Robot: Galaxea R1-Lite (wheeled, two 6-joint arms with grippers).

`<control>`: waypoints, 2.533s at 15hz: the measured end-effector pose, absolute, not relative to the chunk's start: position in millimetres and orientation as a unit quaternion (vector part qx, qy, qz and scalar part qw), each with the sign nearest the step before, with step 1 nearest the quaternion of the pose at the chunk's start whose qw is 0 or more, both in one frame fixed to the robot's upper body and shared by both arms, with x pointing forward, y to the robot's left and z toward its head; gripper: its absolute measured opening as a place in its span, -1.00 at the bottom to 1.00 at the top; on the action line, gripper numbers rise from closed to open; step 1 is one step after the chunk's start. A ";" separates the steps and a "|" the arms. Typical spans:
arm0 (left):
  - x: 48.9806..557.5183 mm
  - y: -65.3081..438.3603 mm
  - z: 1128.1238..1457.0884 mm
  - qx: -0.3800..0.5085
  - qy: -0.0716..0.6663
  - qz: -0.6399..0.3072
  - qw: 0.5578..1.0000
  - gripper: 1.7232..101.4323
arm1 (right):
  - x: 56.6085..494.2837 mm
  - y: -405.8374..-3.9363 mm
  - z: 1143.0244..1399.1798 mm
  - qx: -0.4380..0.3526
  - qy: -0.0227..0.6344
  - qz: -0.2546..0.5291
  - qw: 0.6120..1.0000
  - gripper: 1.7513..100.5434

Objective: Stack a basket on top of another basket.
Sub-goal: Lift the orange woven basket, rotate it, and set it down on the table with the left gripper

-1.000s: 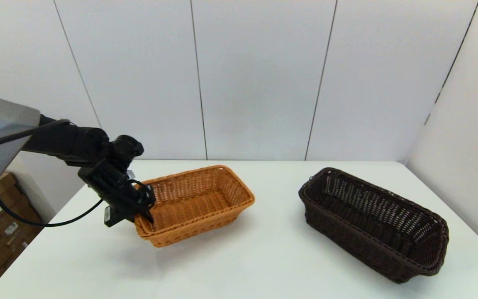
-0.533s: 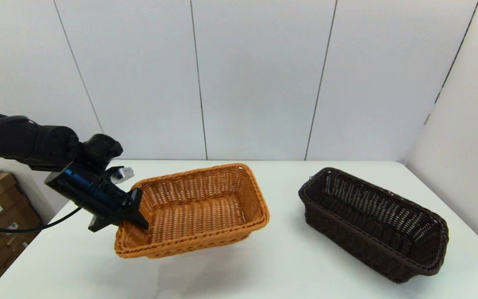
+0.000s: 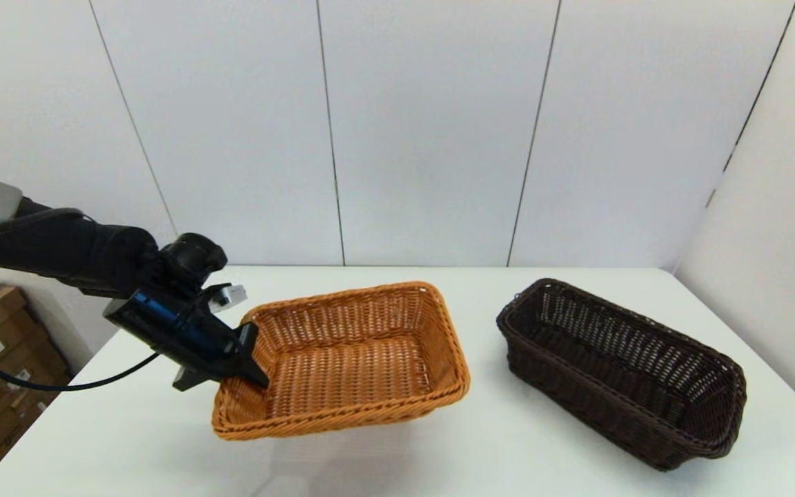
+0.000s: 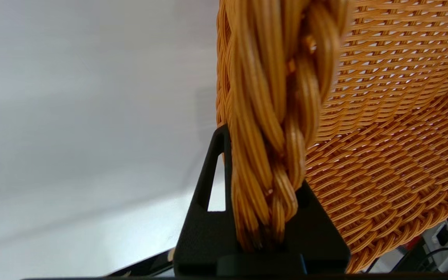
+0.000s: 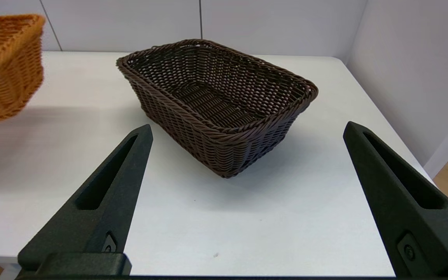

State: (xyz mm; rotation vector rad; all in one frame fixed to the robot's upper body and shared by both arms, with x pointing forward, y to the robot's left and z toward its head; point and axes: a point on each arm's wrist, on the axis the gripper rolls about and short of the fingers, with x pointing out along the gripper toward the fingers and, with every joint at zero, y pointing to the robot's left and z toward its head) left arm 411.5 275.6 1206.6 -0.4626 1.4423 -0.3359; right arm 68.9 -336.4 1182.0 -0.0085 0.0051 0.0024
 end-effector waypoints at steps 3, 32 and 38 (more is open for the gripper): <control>416.1 255.8 1201.9 -0.190 0.650 -0.175 0.715 -0.73 | 68.9 -336.4 1182.0 -0.004 0.003 0.001 1.000 0.94; 467.4 185.7 1178.3 -0.139 0.721 -0.145 0.664 -0.73 | 68.9 -336.4 1182.0 -0.004 0.003 0.001 1.000 0.94; 466.5 185.9 1177.5 -0.141 0.723 -0.145 0.661 -0.16 | 68.9 -336.4 1182.0 -0.004 0.003 0.001 1.000 0.94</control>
